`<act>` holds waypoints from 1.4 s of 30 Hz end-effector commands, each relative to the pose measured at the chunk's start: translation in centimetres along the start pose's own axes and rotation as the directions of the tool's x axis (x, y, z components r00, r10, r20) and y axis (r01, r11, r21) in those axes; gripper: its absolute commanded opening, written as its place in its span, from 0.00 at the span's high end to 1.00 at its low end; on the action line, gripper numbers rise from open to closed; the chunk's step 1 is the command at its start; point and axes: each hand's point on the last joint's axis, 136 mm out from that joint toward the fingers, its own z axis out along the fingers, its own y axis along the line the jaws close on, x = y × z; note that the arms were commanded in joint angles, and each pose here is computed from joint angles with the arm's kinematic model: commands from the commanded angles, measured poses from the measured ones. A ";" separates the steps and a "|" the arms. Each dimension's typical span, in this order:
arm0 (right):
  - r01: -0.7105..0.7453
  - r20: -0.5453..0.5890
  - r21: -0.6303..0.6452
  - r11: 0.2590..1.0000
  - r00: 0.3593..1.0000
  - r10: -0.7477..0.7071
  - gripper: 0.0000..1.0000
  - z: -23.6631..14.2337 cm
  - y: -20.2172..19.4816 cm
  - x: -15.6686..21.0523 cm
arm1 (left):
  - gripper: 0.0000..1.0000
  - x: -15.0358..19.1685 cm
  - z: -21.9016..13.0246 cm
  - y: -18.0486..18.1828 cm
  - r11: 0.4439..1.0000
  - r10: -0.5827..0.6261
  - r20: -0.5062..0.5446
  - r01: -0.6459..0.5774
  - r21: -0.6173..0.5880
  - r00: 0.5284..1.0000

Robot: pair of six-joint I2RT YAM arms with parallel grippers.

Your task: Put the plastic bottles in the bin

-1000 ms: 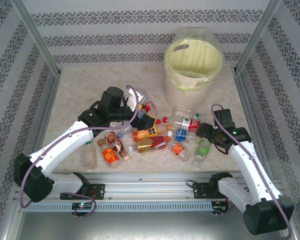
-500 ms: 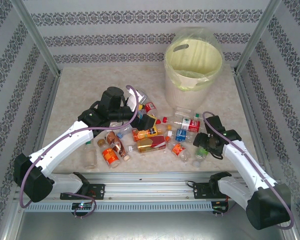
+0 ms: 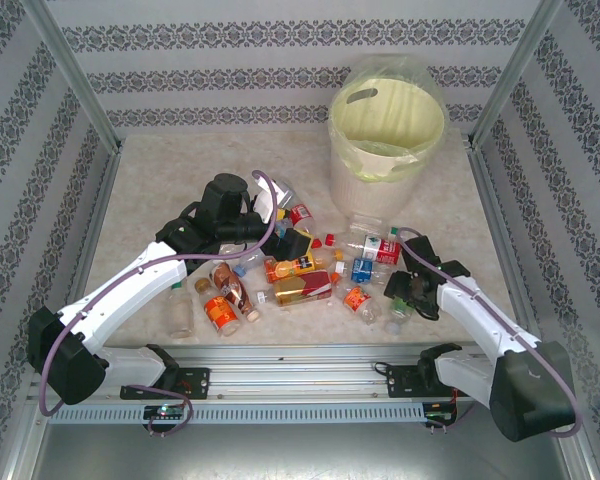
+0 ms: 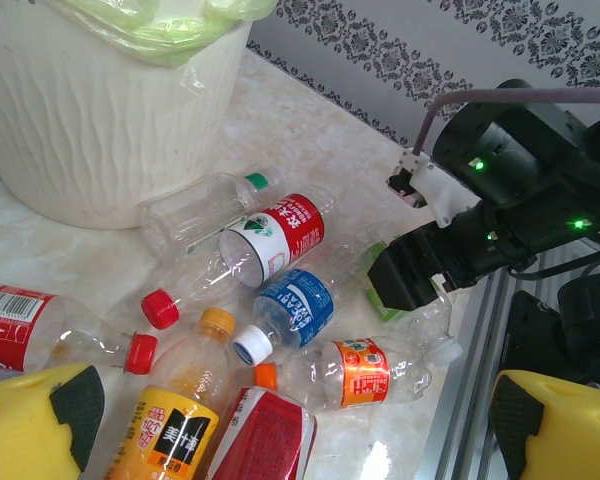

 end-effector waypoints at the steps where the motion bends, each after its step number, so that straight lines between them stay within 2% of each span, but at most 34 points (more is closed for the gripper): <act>1: -0.009 0.029 0.006 1.000 1.000 0.009 0.23 0.5 0.3 -0.6 | 0.00 -0.3 -0.2 0.0 1.000 0.008 0.014 -0.008 0.008 1.000; 4: -0.006 0.037 0.017 1.000 0.999 0.006 0.26 0.8 0.4 -0.9 | 0.00 -0.3 -0.1 0.0 1.000 0.006 0.013 -0.006 0.008 1.000; 8: -0.007 0.070 0.040 0.999 0.998 0.004 0.40 0.8 0.0 -1.4 | 0.00 -0.2 0.0 0.1 1.000 0.007 0.010 -0.007 0.005 1.000; 11: -0.003 0.097 0.039 0.999 0.995 -0.001 0.44 0.1 -0.1 -1.9 | 0.00 -0.2 0.0 0.2 1.000 0.010 0.010 -0.010 -0.002 1.000; 17: 0.009 0.187 0.038 0.999 0.982 -0.016 0.49 -2.4 -0.2 -3.5 | 0.00 -0.2 0.0 0.3 1.000 0.011 0.009 -0.011 -0.005 1.000; 25: 0.024 0.349 0.020 1.000 0.937 -0.029 0.51 -7.5 -0.1 -6.6 | 0.00 -1.4 -0.2 0.2 1.000 0.007 0.044 -0.007 -0.006 0.999; 32: 0.075 0.518 -0.050 0.996 0.854 -0.038 0.51 -14.6 1.8 -10.5 | 0.00 -3.2 -0.5 -0.2 1.000 0.017 0.083 -0.018 0.007 0.996; 38: 0.184 0.674 -0.120 0.976 0.737 -0.056 0.52 -22.0 4.4 -13.9 | 0.00 -3.0 -0.8 -0.5 0.999 0.037 0.109 -0.039 0.014 0.993; 42: 0.249 0.757 -0.154 0.956 0.651 -0.048 0.53 -26.2 6.0 -15.8 | 0.00 -4.0 -1.9 -1.0 0.999 0.045 0.147 -0.047 0.008 0.988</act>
